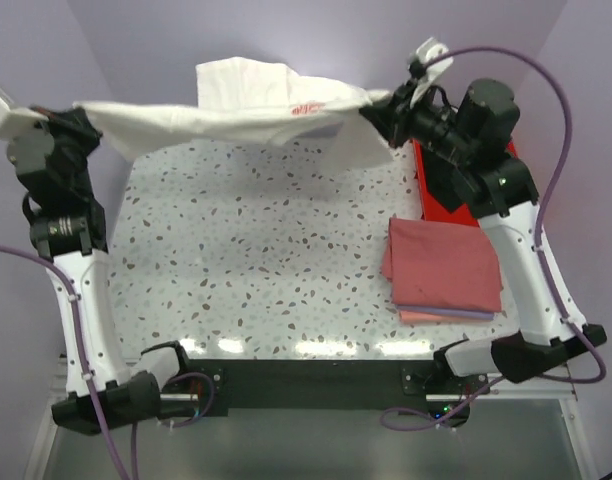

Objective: Fold and stack the t-shirts
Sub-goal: Flatten the tshirt out

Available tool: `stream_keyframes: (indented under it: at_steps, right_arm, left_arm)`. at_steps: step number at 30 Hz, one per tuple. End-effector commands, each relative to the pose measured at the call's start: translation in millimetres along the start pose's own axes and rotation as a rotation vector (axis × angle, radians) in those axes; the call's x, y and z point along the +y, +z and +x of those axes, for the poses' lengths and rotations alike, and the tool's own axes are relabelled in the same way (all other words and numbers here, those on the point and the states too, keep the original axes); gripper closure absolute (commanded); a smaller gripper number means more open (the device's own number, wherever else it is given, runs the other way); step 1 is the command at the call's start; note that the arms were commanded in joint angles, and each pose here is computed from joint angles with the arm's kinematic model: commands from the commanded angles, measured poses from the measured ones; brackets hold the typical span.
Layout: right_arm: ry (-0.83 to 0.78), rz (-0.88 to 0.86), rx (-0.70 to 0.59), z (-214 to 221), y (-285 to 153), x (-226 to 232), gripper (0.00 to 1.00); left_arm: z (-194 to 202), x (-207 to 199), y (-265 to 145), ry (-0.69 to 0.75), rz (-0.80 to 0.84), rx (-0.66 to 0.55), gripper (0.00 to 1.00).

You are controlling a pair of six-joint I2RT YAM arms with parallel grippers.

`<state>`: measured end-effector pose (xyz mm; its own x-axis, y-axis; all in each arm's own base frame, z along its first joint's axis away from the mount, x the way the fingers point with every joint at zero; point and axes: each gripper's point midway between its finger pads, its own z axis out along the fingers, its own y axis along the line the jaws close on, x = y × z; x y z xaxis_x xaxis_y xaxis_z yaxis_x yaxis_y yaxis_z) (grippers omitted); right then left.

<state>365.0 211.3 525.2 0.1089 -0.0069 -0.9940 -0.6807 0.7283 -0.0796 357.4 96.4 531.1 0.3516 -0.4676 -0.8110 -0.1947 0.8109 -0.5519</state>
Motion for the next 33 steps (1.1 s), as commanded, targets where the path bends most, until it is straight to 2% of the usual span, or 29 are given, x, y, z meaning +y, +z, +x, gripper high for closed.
stream_keyframes:
  at_steps: [1, 2, 3, 4, 5, 6, 7, 9, 10, 11, 12, 13, 14, 15, 17, 21, 24, 25, 31, 33]
  right_arm:
    - [0.128, -0.152, 0.307, 129.7, -10.6, 42.2, 0.96]
    - [0.193, -0.176, 0.418, 178.1, -24.9, 59.2, 0.96]
    - [0.261, -0.198, 0.485, 202.8, -34.6, 73.1, 0.95]
    - [0.324, -0.229, 0.562, 226.6, -47.6, 90.4, 0.94]
    - [0.346, -0.279, 0.695, 264.7, -71.6, 118.0, 0.88]
    - [0.349, -0.310, 0.731, 277.3, -79.5, 132.1, 0.84]
    - [0.340, -0.305, 0.760, 288.6, -86.2, 140.2, 0.81]
    - [0.413, -0.359, 0.832, 313.3, -103.1, 169.6, 0.58]
    - [0.437, -0.386, 0.856, 316.7, -109.5, 176.0, 0.49]
    - [0.441, -0.378, 0.879, 321.7, -112.7, 175.7, 0.37]
    - [0.440, -0.361, 0.895, 323.1, -115.7, 174.2, 0.22]
    - [0.433, -0.344, 0.902, 323.6, -116.4, 171.5, 0.02]
    - [0.409, -0.299, 0.901, 323.1, -114.4, 163.6, 0.01]
    - [0.402, -0.287, 0.892, 320.3, -113.8, 161.4, 0.01]
    - [0.390, -0.260, 0.867, 314.0, -111.1, 156.2, 0.01]
    - [0.408, -0.176, 0.813, 306.4, -95.6, 146.0, 0.01]
    - [0.416, -0.119, 0.793, 307.7, -82.9, 137.4, 0.01]
    - [0.416, -0.094, 0.788, 308.4, -78.8, 133.7, 0.01]
    - [0.407, 0.048, 0.768, 323.7, -40.5, 107.8, 0.01]
    - [0.400, 0.089, 0.796, 337.8, -22.4, 95.2, 0.01]
  left_arm:
    - [69.4, 99.8, -35.5, -0.016, -0.324, 0.046, 1.00]
    - [66.8, 105.4, -60.8, -0.063, -0.342, 0.007, 1.00]
    - [106.8, 138.9, -76.2, -0.062, -0.428, 0.067, 1.00]
    - [121.3, 159.5, -91.9, -0.058, -0.505, 0.078, 1.00]
    - [148.3, 189.6, -117.4, -0.076, -0.615, 0.106, 0.96]
    - [156.8, 195.7, -123.1, -0.071, -0.626, 0.119, 0.96]
    - [170.0, 220.9, -144.8, -0.086, -0.762, 0.125, 0.96]
    - [190.0, 249.0, -171.9, -0.083, -0.898, 0.139, 0.86]
    - [192.4, 260.5, -187.6, -0.107, -0.989, 0.119, 0.76]
    - [191.6, 261.8, -191.2, -0.113, -1.009, 0.114, 0.47]
    - [181.7, 255.8, -188.0, -0.123, -0.999, 0.094, 0.31]
    - [178.6, 251.9, -187.7, -0.120, -0.992, 0.105, 0.16]
    - [173.6, 247.5, -184.9, -0.120, -0.980, 0.106, 0.05]
    - [162.6, 237.6, -178.4, -0.123, -0.945, 0.097, 0.00]
    - [153.7, 223.7, -167.9, -0.102, -0.883, 0.122, 0.00]
    - [163.3, 197.8, -144.1, -0.083, -0.724, 0.231, 0.00]
    - [203.1, 157.3, -121.1, -0.119, -0.451, 0.426, 0.00]
    - [211.2, 151.8, -111.4, -0.115, -0.397, 0.444, 0.00]
    - [284.9, 125.1, -115.4, -0.085, -0.313, 0.640, 0.00]
    - [322.8, 111.9, -134.7, -0.075, -0.259, 0.751, 0.00]
